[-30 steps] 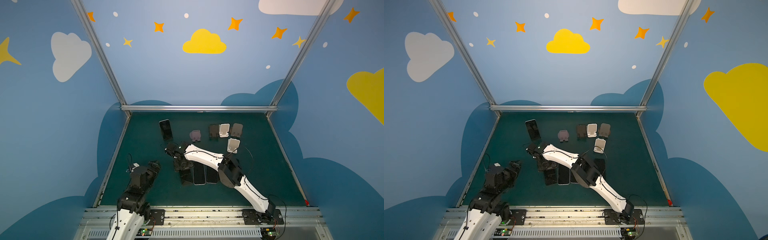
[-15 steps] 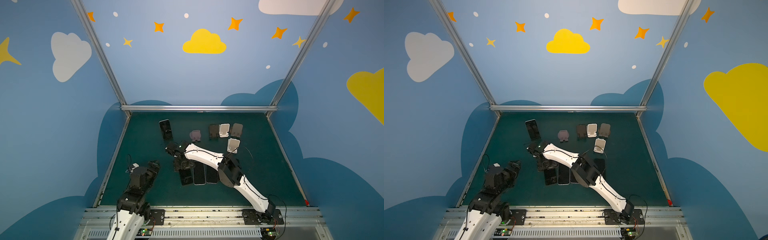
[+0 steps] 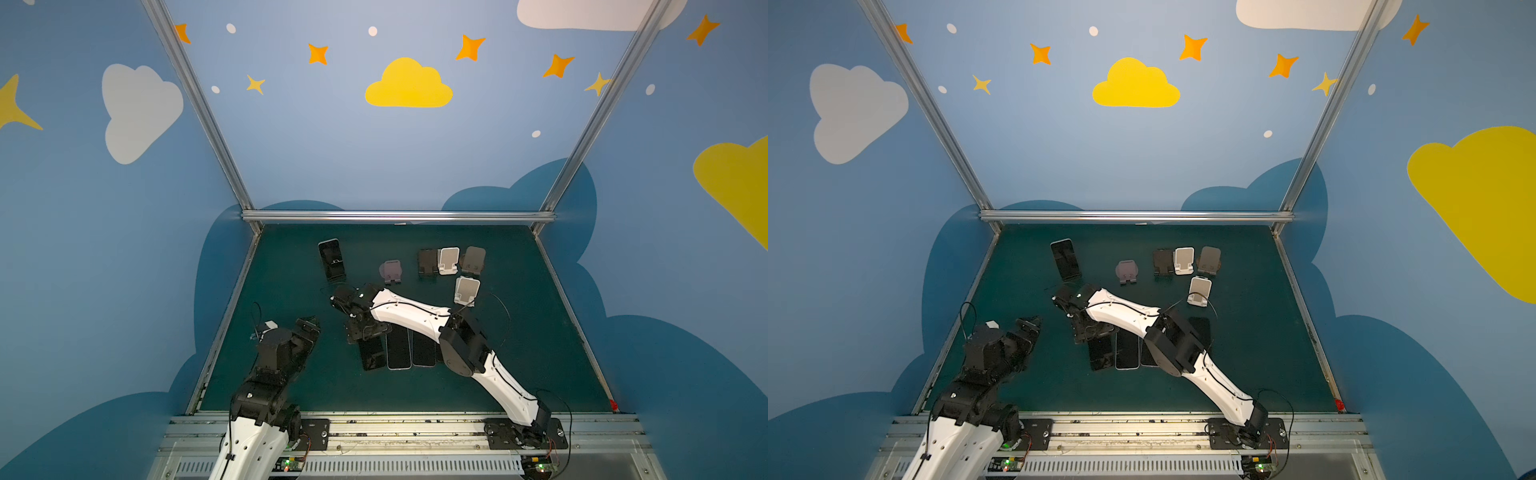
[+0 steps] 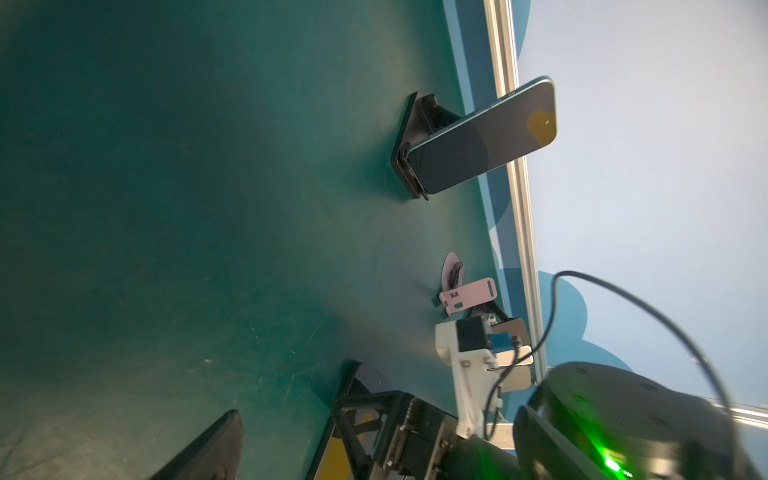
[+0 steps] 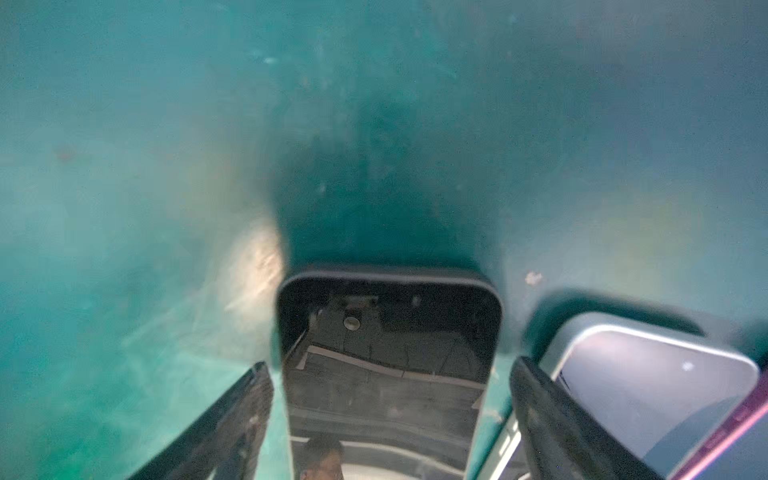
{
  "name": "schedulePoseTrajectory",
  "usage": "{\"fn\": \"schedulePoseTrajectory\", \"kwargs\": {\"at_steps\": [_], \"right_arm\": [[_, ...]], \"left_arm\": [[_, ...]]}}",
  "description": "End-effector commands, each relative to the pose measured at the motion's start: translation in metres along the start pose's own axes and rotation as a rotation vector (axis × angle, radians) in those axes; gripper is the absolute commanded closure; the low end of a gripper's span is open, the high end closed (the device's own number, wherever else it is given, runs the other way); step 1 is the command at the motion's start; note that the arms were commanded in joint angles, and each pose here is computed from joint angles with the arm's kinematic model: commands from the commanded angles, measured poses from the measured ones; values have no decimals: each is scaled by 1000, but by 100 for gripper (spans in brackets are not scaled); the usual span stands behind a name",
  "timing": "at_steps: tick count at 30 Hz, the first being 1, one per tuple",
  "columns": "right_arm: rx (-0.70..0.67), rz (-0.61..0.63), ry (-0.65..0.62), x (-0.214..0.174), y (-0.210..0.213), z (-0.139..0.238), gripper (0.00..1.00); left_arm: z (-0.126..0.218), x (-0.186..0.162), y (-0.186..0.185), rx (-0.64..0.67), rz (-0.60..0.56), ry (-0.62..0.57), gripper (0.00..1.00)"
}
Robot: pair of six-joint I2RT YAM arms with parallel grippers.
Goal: Remove the phone from the phone stand
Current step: 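Lower the dark phone flat beside the row of phones and open, then move the right gripper back to the empty lavender stand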
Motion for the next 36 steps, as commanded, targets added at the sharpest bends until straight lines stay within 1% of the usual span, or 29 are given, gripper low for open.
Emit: {"fn": "schedulePoseTrajectory", "kwargs": {"at_steps": [1, 4, 7, 12, 16, 19, 21, 23, 26, 29, 33, 36], "right_arm": [[46, 49, -87, 5, 6, 32, 8], [85, 66, -129, 5, 8, 42, 7], [132, 93, -182, 8, 13, 61, 7], [143, 135, -232, 5, 11, 94, 7], [105, 162, -338, 0, -9, 134, 7], [-5, 173, -442, 9, -42, 150, 7], [-63, 141, -498, 22, -65, 148, 7], [-76, 78, -537, 40, -90, 141, 7], [-61, -15, -574, 69, -123, 127, 5], [-16, -50, -614, 102, -142, 107, 5], [-21, -99, -591, 134, -162, 82, 4], [-51, -157, -551, 145, -178, 59, 4]], "left_arm": [[1, -1, -6, 9, -27, 12, 0], [-1, -1, -13, 9, -48, 16, 0], [0, 1, -16, 28, -73, 7, 0], [5, 1, -15, 54, -108, 5, 0], [13, -3, -18, 16, -75, 32, 0], [17, -4, -20, -3, -69, 39, 0], [18, -5, -24, 3, -78, 48, 0], [16, -6, -28, 11, -88, 58, 0], [14, -5, -32, 31, -98, 61, 0], [12, -5, -35, 42, -110, 63, 0], [11, -3, -35, 46, -112, 52, 0], [9, -1, -34, 47, -122, 34, 0]]}}
Point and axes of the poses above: each gripper's point midway between its finger pads, its own z axis back along the fingers, its own y axis along the line the jaws close on, x = y × z, the point moved 4 cm from there along z, back along the fingers, and after that the axes turned 15 degrees about z, right-handed, at the moved point
